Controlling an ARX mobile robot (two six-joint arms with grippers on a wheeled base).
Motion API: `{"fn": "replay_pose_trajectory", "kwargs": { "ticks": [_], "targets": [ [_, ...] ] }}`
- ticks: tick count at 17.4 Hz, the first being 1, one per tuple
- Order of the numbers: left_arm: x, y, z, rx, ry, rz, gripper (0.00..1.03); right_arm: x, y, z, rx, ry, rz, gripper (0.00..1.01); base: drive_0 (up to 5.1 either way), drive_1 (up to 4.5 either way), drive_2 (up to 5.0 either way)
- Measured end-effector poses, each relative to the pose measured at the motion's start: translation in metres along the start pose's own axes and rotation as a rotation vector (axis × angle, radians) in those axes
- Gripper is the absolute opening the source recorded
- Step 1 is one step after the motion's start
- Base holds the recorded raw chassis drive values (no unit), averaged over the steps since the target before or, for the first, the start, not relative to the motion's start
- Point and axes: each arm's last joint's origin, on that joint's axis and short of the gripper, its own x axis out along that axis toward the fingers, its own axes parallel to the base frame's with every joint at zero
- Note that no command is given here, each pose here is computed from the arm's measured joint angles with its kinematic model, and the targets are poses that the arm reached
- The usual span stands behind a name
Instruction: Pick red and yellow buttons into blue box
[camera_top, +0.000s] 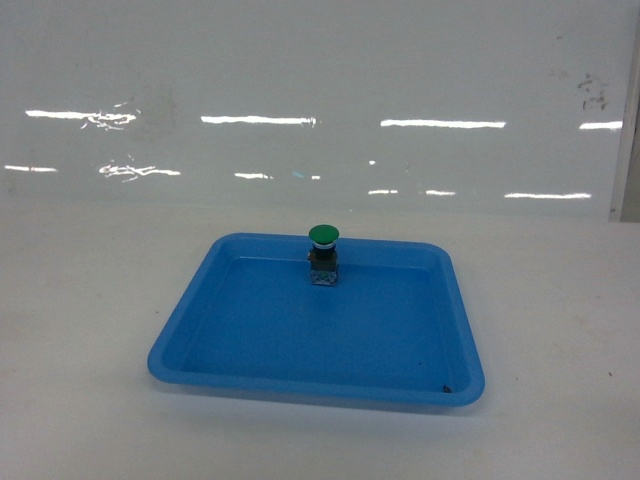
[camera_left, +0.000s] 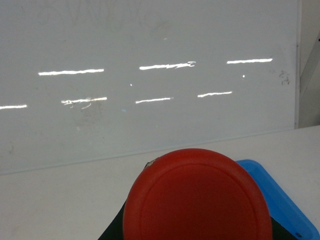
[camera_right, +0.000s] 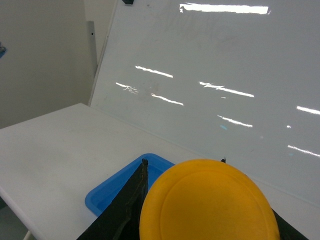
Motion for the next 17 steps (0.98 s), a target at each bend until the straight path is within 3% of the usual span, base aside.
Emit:
{"fn": "replay_pose_trajectory", "kwargs": {
  "ticks": [4, 9, 10, 12, 15, 16, 17],
  "targets": [
    [-0.012, 0.006, -0.008, -0.048, 0.025, -0.019, 0.24, 0.000, 0.000, 0.000, 0.000, 0.000, 0.000, 0.36, 0.0, 0.00, 0.0],
    [-0.012, 0.006, -0.008, -0.047, 0.023, -0.021, 0.24, 0.000, -0.001, 0.000, 0.000, 0.000, -0.002, 0.36, 0.0, 0.00, 0.0],
    [-0.012, 0.006, -0.008, -0.047, 0.024, -0.021, 0.24, -0.003, -0.010, 0.000, -0.028, -0.009, -0.040, 0.36, 0.0, 0.00, 0.0],
    [-0.012, 0.006, -0.008, -0.047, 0.023, -0.021, 0.24, -0.019, -0.038, -0.005, -0.117, -0.010, -0.208, 0.36, 0.0, 0.00, 0.0],
    [-0.012, 0.006, -0.008, -0.047, 0.024, -0.022, 0.24, -0.043, -0.057, -0.012, -0.178, 0.027, -0.319, 0.36, 0.0, 0.00, 0.0],
    [-0.012, 0.006, -0.008, -0.047, 0.024, -0.022, 0.24, -0.046, -0.057, -0.012, -0.169, 0.037, -0.328, 0.36, 0.0, 0.00, 0.0],
    [-0.012, 0.006, -0.008, -0.047, 0.023, -0.021, 0.24, -0.048, -0.055, -0.012, -0.155, 0.032, -0.308, 0.36, 0.0, 0.00, 0.0]
  ]
}}
